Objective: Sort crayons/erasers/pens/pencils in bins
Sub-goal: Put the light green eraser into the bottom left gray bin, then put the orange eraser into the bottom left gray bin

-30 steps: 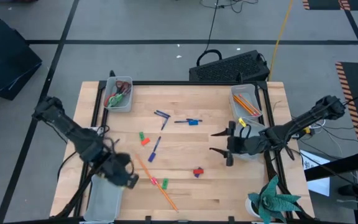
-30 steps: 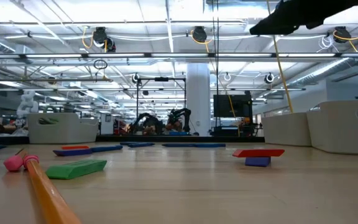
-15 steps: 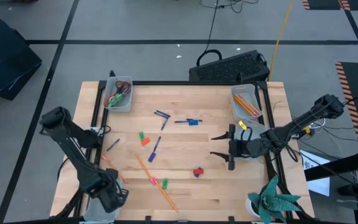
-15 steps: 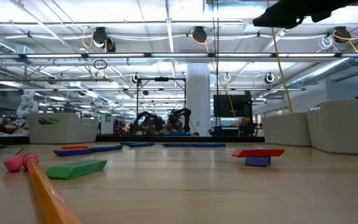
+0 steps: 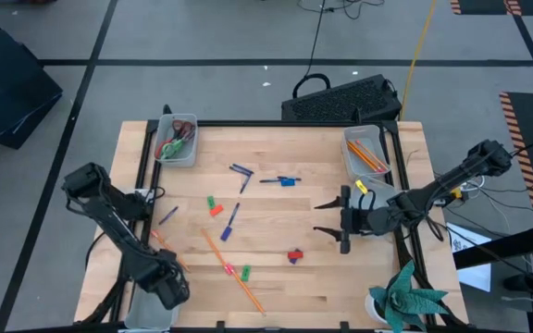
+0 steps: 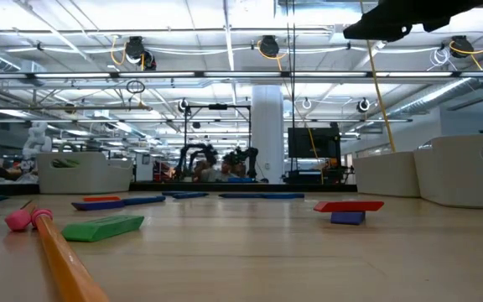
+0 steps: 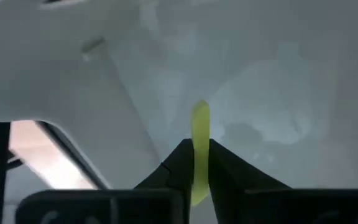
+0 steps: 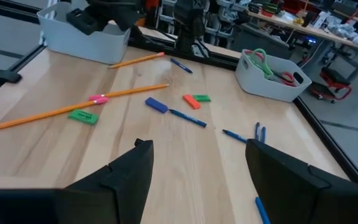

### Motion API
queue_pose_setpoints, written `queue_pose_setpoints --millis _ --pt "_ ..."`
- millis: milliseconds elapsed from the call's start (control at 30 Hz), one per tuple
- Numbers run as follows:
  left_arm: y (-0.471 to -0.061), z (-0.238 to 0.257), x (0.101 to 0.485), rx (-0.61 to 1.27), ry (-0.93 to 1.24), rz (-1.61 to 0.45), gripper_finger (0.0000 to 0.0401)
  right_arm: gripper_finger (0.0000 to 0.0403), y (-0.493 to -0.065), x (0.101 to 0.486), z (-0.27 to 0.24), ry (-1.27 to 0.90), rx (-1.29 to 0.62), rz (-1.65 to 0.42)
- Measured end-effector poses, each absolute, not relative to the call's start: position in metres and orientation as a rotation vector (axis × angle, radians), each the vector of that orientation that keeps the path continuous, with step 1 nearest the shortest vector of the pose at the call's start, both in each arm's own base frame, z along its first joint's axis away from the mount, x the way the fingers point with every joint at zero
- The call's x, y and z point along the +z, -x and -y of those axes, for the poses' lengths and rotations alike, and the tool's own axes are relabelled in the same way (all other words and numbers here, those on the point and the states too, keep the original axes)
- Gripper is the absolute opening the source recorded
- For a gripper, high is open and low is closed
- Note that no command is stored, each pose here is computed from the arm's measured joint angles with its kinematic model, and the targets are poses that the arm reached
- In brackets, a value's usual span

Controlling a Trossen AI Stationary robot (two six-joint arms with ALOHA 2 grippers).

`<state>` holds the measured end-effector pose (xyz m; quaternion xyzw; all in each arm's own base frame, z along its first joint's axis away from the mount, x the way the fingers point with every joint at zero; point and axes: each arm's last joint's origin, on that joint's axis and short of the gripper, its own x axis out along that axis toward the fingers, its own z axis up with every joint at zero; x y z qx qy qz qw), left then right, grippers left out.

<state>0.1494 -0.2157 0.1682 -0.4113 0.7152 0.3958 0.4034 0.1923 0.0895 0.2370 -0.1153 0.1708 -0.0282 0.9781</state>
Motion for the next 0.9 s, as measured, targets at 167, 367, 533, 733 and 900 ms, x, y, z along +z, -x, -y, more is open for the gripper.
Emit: queue_pose_setpoints --millis 167,367,533,733,900 --pt "-0.141 0.208 0.176 1.016 0.999 -1.905 0.0105 0.0248 -0.193 0.232 -0.092 0.281 -0.043 -0.376" --pt "-0.135 0.197 0.208 0.904 1.112 -1.829 0.0153 0.0248 -0.206 0.215 -0.091 0.349 -0.066 -0.475" --pt "-0.133 0.176 0.238 0.729 1.178 -1.505 0.0174 0.0248 -0.225 0.217 -0.094 0.396 -0.047 -0.511" --pt "-0.16 0.147 0.245 0.599 0.857 -0.982 0.0171 0.026 -0.244 0.209 -0.096 0.391 0.074 -0.56" --pt "-0.195 0.113 0.236 0.674 0.598 -0.916 0.0177 0.0296 -0.248 0.197 -0.097 0.424 0.079 -0.602"
